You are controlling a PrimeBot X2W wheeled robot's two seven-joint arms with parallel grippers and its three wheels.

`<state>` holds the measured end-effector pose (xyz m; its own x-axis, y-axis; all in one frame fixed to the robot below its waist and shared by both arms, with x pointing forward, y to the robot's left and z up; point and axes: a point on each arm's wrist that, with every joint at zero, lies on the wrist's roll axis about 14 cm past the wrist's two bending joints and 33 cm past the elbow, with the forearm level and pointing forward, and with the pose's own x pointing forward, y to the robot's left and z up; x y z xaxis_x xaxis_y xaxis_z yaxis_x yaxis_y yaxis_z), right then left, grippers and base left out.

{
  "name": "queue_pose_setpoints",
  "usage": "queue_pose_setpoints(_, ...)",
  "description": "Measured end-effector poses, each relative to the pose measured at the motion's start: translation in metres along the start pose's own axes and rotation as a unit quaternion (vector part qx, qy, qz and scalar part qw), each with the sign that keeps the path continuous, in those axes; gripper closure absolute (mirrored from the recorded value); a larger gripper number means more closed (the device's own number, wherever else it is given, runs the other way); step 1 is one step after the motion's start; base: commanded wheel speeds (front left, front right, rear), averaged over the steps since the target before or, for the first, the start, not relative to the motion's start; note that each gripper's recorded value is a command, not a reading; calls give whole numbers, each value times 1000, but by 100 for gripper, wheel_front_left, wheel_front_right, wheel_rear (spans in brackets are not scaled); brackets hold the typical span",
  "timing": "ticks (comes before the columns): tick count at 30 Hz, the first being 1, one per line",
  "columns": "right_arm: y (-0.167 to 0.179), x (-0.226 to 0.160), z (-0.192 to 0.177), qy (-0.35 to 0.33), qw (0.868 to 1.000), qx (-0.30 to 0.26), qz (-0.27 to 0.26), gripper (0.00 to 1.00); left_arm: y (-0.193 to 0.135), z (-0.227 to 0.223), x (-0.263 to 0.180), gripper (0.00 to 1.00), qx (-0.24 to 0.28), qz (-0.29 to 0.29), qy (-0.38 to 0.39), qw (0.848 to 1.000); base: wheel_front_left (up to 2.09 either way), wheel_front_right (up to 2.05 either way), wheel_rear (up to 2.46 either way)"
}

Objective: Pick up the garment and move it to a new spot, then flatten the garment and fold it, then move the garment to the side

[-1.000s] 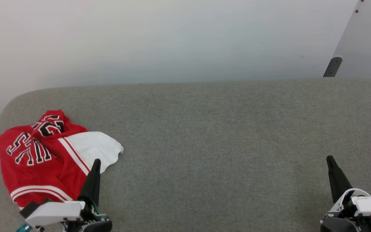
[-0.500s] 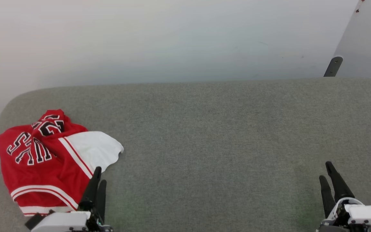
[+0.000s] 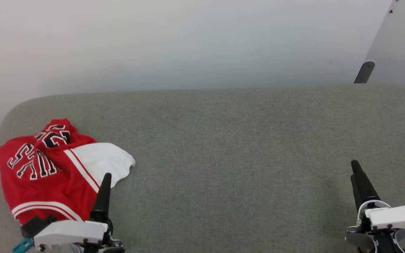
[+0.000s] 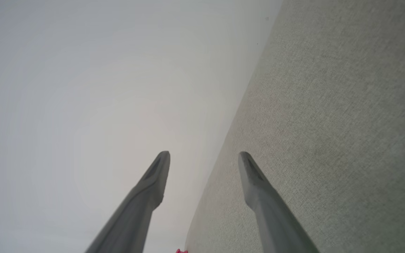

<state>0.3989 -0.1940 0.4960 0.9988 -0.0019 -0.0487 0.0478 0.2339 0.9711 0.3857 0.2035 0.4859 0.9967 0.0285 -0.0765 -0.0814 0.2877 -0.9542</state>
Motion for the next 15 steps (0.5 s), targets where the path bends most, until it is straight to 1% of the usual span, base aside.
queue_pose_setpoints(7,13,4,0,-2,997,-79,20,0,-9,4,2,0,80,-12,-11,997,0,0,0)
queue_pose_setpoints(13,18,6,-1,1,987,-158,30,0,-14,6,4,0,143,-20,-18,989,0,0,0)
queue_pose_setpoints(15,17,6,-1,0,984,-175,28,0,-15,6,4,0,158,-21,-20,987,0,0,0)
